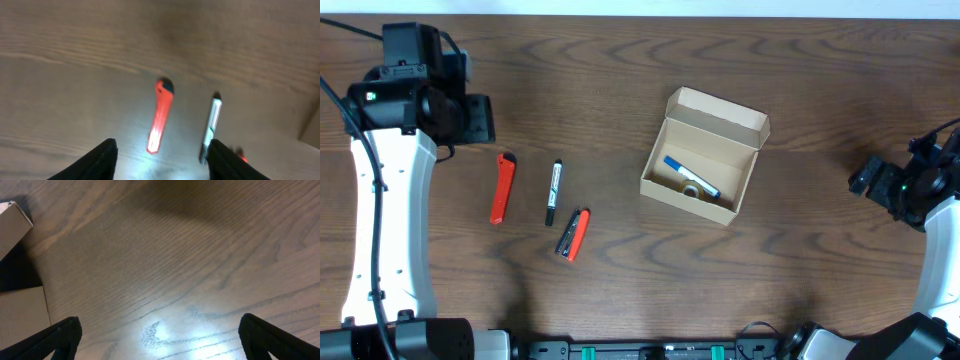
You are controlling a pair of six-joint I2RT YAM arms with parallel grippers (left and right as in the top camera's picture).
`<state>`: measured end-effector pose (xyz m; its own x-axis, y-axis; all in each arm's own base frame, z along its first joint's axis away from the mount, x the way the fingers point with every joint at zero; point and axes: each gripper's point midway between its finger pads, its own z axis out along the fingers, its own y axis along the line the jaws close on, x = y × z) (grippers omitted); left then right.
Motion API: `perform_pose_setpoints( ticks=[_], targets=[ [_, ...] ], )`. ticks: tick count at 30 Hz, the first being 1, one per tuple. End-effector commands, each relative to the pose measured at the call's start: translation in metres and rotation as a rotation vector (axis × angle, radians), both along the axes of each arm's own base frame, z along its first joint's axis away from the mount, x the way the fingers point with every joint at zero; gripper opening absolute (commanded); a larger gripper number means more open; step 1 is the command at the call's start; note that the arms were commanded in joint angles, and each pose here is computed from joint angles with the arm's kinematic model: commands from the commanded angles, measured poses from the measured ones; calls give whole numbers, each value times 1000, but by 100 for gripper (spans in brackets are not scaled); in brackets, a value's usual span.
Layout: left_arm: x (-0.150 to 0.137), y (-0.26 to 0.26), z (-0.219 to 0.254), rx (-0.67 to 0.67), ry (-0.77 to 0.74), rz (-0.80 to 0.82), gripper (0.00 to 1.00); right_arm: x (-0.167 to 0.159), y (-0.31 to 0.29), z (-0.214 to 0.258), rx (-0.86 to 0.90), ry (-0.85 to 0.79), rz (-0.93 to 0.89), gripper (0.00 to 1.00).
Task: Pack container
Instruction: 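Move the left gripper over the red utility knife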
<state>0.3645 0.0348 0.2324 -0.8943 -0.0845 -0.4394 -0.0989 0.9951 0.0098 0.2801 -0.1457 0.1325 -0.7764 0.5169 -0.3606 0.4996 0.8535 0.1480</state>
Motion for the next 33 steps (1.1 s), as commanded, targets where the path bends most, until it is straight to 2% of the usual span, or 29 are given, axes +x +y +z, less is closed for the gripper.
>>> perform_pose_setpoints(
  ticks=[1, 2, 5, 7, 11, 14, 24, 29, 33],
  targets=[
    [1, 10, -9, 39, 0, 40, 59, 0, 1, 4, -6, -18, 17, 99],
    [2, 9, -16, 36, 8, 39, 63, 0, 1, 4, -7, -18, 18, 99],
    [-3, 7, -47, 24, 74, 33, 64, 1, 0, 4, -8, -21, 18, 99],
    [-11, 3, -70, 1, 134, 24, 69, 1, 0, 5, -9, -24, 18, 99],
    [-25, -4, -103, -24, 204, 11, 68, 2, 1, 5, -9, -25, 19, 99],
    [-30, -7, -119, -39, 222, 18, 74, 2, 1, 5, -6, -26, 21, 99],
    [-48, -7, -169, -35, 258, 20, 76, -2, 9, 3, 32, -11, 31, 99],
    [-54, -9, -191, -19, 251, -38, 75, -3, 10, 2, 34, -7, 31, 99],
    [-57, -10, -203, -11, 241, -68, 81, -3, 12, 2, 43, -7, 35, 99]
  ],
)
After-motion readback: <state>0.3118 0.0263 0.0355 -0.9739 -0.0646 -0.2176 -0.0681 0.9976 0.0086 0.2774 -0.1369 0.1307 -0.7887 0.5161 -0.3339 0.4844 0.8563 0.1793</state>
